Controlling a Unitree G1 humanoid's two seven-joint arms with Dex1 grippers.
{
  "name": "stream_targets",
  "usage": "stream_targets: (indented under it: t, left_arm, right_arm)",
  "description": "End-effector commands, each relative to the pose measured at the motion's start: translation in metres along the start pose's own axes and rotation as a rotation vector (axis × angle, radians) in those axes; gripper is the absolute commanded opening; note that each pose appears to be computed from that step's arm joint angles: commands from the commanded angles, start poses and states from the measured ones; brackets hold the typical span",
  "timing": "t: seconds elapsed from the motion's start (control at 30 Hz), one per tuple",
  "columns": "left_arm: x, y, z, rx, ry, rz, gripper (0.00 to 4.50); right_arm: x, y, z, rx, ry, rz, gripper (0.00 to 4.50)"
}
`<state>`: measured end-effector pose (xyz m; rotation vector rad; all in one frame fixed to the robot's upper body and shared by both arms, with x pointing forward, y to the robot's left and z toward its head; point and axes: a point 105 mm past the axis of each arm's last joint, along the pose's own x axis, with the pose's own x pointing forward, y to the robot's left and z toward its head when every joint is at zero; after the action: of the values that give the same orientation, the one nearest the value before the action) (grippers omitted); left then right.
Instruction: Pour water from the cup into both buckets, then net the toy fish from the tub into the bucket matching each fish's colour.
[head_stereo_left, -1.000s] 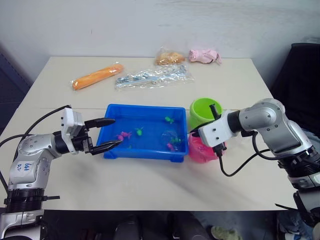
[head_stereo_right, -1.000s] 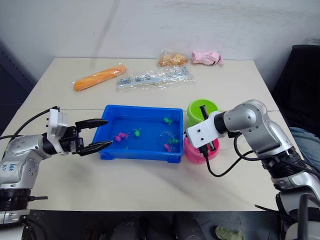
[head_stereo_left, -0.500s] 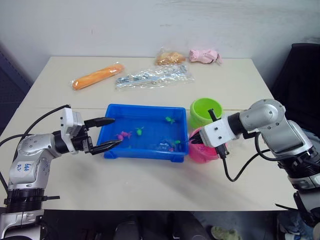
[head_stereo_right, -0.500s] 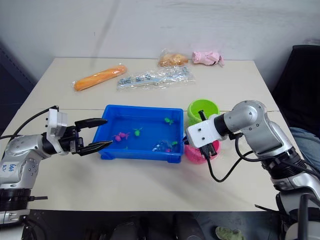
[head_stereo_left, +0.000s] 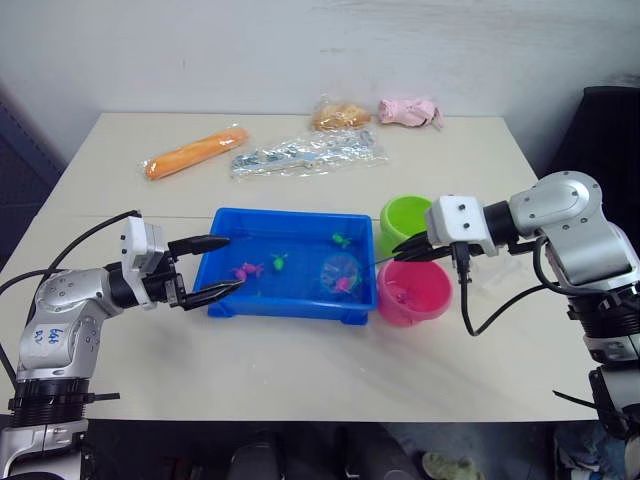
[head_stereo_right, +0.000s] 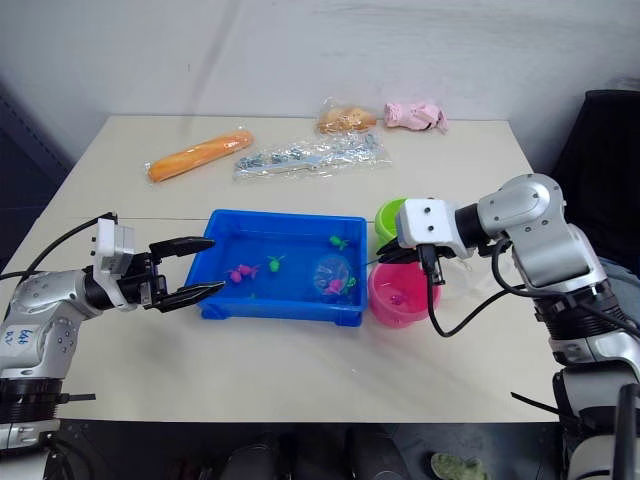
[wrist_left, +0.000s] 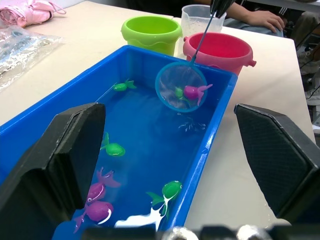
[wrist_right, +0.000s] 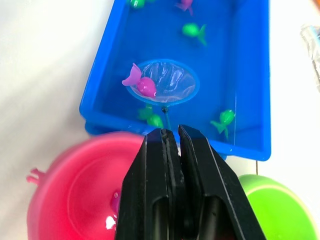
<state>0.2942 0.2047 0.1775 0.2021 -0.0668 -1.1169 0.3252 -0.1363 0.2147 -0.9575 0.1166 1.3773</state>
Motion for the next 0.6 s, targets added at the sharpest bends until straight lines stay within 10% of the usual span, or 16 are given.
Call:
stream_targets:
  t: [0.03, 0.6]
  left_arm:
    - [-0.001, 0.0, 0.012, 0.04, -0.031, -0.006, 4.44]
    - [0.032, -0.024, 0.035, 0.005, -0.145, -0.194, 4.44]
  right_arm:
    - [-0.013, -0.007, 0.009, 0.059, -0.072, -0.052, 0.0]
    - [-0.074, 0.029, 0.007, 0.324, -0.169, -0.374, 0.0]
